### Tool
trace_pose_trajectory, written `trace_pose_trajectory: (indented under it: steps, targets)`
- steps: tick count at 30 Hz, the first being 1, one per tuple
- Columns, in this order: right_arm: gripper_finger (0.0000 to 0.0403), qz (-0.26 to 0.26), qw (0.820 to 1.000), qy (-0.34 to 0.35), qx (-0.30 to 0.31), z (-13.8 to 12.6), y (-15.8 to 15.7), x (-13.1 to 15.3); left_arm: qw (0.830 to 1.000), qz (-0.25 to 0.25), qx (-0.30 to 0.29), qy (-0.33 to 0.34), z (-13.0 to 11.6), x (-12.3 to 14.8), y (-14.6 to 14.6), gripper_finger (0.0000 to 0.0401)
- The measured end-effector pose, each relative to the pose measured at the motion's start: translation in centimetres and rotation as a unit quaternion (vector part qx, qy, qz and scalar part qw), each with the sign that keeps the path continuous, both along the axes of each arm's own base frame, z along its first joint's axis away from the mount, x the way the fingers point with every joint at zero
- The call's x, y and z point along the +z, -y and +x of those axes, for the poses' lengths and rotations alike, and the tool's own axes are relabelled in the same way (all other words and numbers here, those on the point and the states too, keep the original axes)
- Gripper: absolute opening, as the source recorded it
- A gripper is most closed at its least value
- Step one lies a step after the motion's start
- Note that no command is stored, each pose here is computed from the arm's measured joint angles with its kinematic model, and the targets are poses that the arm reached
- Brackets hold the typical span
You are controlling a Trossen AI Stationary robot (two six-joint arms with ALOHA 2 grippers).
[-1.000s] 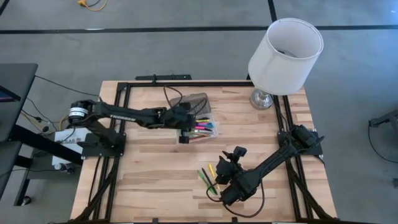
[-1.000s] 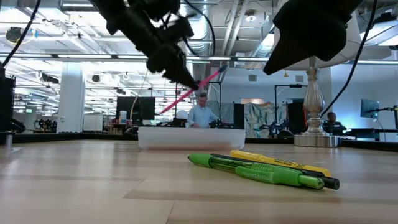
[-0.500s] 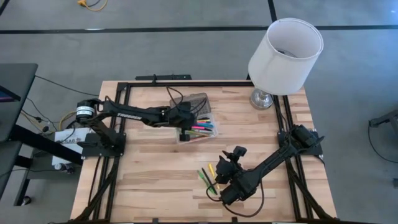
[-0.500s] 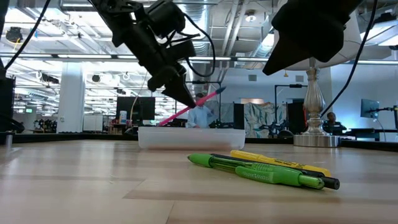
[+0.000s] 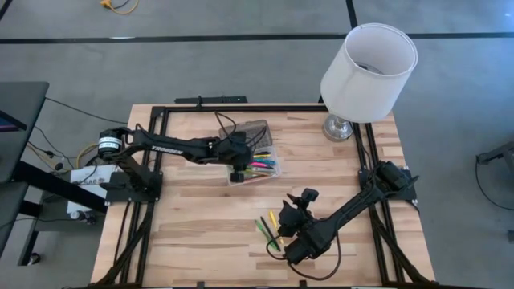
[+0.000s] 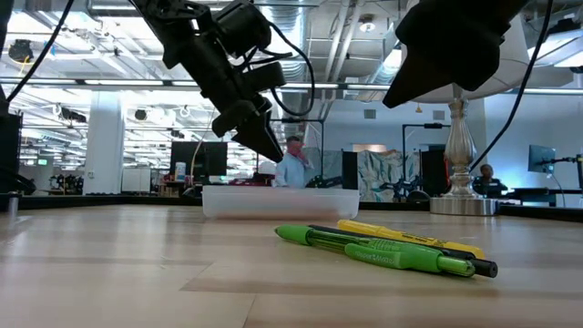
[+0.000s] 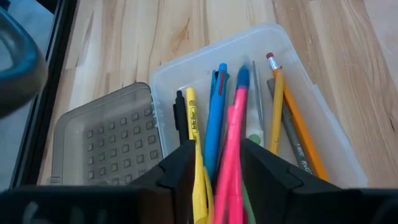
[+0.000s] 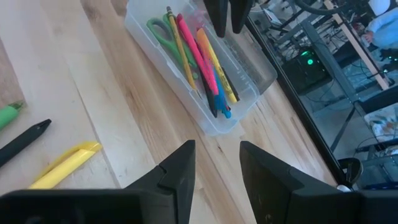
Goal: Pick & place school supplies into a supply box
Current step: Put the yellow marker into the transparent supply box
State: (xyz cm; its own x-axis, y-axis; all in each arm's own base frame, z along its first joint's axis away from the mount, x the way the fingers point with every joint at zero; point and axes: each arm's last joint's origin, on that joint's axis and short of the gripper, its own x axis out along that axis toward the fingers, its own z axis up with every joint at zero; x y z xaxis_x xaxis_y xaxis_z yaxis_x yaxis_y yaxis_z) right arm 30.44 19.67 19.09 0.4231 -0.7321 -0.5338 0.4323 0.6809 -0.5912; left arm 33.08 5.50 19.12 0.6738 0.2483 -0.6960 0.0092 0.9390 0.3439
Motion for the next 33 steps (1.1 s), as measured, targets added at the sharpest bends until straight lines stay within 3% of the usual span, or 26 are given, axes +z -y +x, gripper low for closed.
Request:
trace_pose_trajectory:
  steps: [8, 21, 26, 33]
  targets:
    - [0.0121, 0.000, 1.000, 0.000, 0.000, 0.0, 0.0, 0.0, 1.000, 0.002, -0.005, 0.000, 0.0, 0.1, 0.1, 0.0134]
    - [0.0121, -0.009, 1.000, 0.012, -0.017, 0.8, 1.2, 0.0, 0.996, 0.024, -0.091, -0.006, -1.8, 3.1, 4.0, 0.0130]
    - [0.0121, -0.007, 1.000, 0.012, -0.018, 0.9, 1.3, 0.0, 0.991, 0.015, -0.129, -0.006, -3.5, 4.9, 6.1, 0.0097]
    - [0.0121, -0.007, 1.000, 0.013, -0.017, 0.9, 1.2, 0.0, 0.986, 0.009, -0.163, -0.013, -6.0, 6.9, 8.2, 0.0018]
